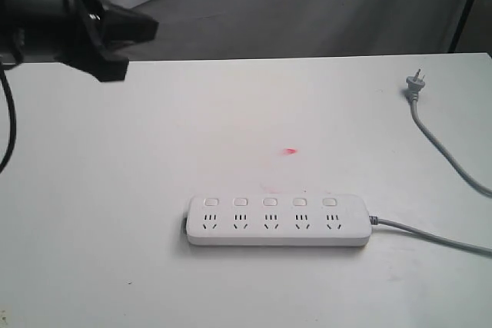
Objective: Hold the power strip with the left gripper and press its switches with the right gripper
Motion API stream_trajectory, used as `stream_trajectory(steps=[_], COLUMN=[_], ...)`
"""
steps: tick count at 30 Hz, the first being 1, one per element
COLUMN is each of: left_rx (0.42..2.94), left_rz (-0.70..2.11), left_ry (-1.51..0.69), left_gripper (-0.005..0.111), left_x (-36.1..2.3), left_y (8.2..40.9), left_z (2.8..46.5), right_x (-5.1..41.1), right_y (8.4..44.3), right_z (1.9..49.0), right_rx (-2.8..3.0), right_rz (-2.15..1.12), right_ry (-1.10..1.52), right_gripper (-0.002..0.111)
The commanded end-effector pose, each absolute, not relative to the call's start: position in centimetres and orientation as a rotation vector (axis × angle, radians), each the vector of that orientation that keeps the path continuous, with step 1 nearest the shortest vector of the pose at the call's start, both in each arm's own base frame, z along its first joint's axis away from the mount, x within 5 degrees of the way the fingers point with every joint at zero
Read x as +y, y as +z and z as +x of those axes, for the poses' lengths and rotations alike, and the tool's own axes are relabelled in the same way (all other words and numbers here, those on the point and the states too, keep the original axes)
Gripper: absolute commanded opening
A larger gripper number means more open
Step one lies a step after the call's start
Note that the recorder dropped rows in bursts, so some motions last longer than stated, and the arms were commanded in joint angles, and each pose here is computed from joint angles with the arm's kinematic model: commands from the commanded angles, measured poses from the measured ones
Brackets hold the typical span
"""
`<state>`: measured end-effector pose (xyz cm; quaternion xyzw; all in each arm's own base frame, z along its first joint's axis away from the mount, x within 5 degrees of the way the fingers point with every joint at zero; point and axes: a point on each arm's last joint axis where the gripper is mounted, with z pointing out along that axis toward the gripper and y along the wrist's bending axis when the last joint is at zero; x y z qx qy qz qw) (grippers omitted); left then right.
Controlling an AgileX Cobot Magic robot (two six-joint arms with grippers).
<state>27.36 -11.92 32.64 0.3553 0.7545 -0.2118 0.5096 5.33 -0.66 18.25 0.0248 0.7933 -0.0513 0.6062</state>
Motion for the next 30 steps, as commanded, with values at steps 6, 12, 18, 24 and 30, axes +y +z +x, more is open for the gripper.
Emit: stream_trajectory(steps=[6,12,18,24,30], left_rx=[1.668,1.543,1.436,1.362,1.319], left_rz=[0.532,0.502,0.498,0.497,0.492], left_ry=[-0.437,-0.403,-0.388,-0.38,-0.377], left_gripper=[0.0,0.0,0.0,0.0,0.0], left_x=[-9.5,-8.4,-7.6,-7.0,-6.6], left_y=[39.0,42.0,44.2,45.5,46.1], left_z=[23.8,20.7,17.5,15.2,13.8], right_x=[-0.7,-0.7,-0.7,-0.7,-0.7], right_y=[18.2,18.2,18.2,18.2,18.2], right_z=[5.3,5.3,5.3,5.3,5.3], right_rx=[1.83,1.83,1.83,1.83,1.83], right_rz=[0.05,0.05,0.05,0.05,0.05], right_ry=[-0.125,-0.125,-0.125,-0.125,-0.125], right_gripper=[0.0,0.0,0.0,0.0,0.0])
